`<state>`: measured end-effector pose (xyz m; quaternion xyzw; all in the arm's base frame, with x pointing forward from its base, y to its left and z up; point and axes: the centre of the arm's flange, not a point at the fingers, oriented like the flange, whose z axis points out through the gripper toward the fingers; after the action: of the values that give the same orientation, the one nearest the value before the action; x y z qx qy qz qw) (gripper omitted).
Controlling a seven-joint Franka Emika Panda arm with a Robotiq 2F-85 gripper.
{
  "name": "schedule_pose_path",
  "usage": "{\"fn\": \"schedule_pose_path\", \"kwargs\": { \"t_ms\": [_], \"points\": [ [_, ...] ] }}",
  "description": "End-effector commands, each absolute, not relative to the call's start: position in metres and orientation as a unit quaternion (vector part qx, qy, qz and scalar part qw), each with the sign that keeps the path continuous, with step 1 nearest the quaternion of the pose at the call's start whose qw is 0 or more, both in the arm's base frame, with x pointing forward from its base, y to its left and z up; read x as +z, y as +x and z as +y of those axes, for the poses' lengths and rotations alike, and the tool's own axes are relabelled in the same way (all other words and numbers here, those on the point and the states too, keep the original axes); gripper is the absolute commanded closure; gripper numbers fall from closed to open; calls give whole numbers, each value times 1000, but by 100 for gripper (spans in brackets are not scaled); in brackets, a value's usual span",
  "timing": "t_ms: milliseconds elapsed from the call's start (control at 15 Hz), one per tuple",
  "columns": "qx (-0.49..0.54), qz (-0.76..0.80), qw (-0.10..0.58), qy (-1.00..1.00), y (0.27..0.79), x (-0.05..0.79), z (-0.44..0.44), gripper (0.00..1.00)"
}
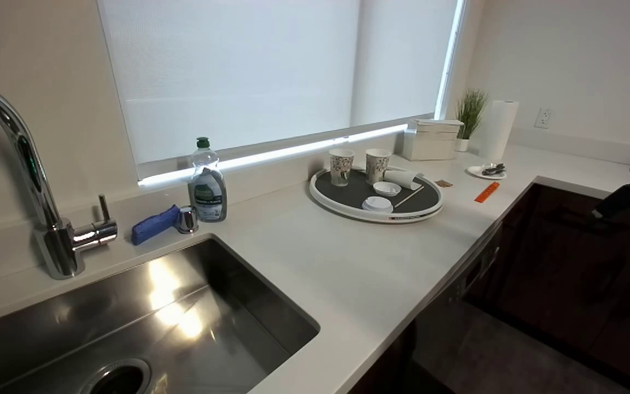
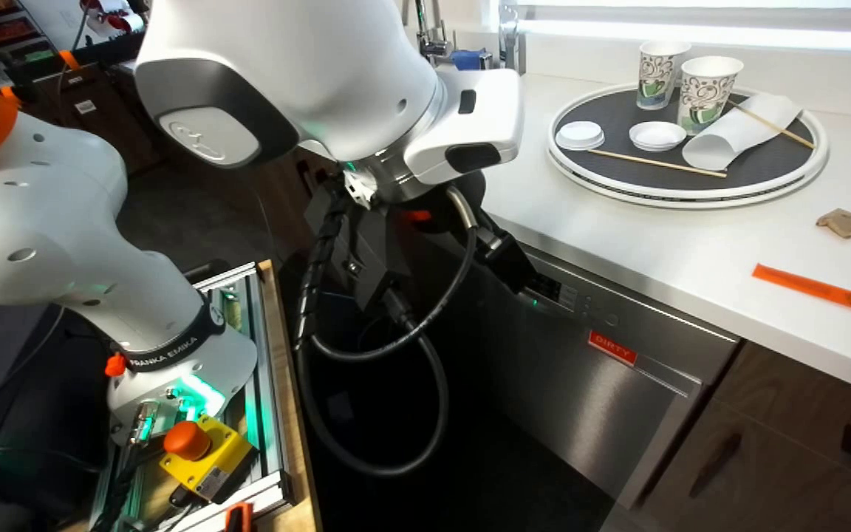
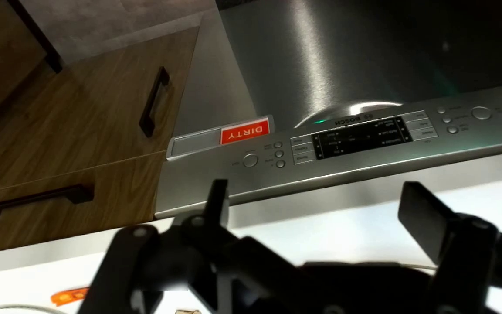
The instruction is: Press a button on the dishwasher.
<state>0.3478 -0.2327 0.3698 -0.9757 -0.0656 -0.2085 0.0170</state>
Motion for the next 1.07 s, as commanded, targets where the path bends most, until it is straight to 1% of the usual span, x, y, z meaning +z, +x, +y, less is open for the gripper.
{"fn": "schedule_pose_path", "kwargs": {
  "t_ms": [0,67,200,533,600,1000],
  "points": [
    [-216,-68,-16,-974,350,373,-228,0],
    [-217,-72,-34,-973,355,367,-231,0],
    [-214,-77,-29,-973,361,346,-241,0],
    [-184,-82,-10,-979,353,293,-262,0],
    [-186,-105,4,-977,352,283,-266,0],
    [-193,-124,19,-973,361,238,-282,0]
  ]
}}
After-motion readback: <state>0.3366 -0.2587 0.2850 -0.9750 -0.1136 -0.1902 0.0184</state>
